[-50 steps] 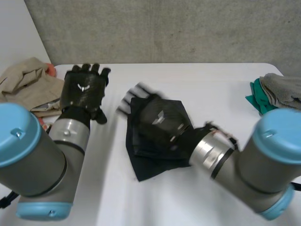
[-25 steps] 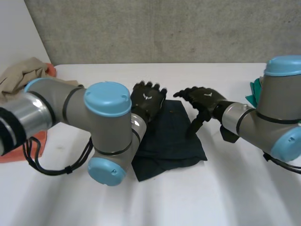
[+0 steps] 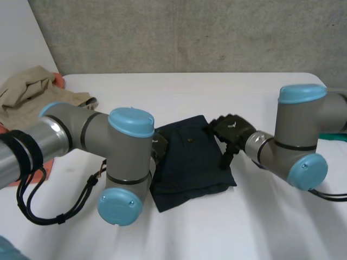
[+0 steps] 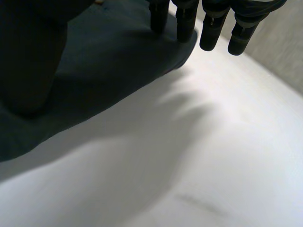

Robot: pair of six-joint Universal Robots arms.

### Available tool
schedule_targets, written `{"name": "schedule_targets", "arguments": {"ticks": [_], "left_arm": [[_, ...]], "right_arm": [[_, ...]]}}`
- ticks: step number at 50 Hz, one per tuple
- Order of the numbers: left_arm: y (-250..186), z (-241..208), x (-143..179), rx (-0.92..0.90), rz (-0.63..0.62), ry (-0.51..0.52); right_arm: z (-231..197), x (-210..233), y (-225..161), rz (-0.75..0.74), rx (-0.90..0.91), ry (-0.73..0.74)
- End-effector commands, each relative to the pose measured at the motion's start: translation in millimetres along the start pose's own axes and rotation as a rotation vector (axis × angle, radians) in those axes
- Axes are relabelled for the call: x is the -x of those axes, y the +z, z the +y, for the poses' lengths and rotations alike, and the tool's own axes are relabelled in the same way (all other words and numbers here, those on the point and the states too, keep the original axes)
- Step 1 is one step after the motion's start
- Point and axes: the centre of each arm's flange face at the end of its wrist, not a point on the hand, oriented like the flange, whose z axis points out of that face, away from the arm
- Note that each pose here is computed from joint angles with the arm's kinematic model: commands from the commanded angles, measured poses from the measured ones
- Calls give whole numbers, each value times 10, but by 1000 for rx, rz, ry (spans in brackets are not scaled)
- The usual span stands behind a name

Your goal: Fold the laundry.

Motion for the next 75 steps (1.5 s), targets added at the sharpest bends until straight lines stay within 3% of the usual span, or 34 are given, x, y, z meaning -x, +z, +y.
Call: {"name": "schedule_targets", "arguments": {"ticks": [1,9,18,25,38,62,70,75], "left_arm": [[-268,-427,227,-132,-38,-43],[-715,-874,496,-350,-57,-131],[-992,-849,445,-466,239,-154],[-984,-724,342,-447,334,-149],[-952,-674,321,-429,336,-152],[-1003,-703,348,-445,329,-155],[-1069,-801,406,-485,316,-153],[-1130,-932,485,-562,282,-153]], "right_arm": [[-482,-85,-354,48,-136,-10],[-441,86,-704,93,-255,-46],[76,858,-1053,3,-335,-131],[427,1077,-897,-27,-308,-215],[481,1036,-523,20,-349,-358],[204,850,-95,91,-452,-365],[-57,499,24,203,-509,-375],[-313,-28,95,336,-574,-390]]}}
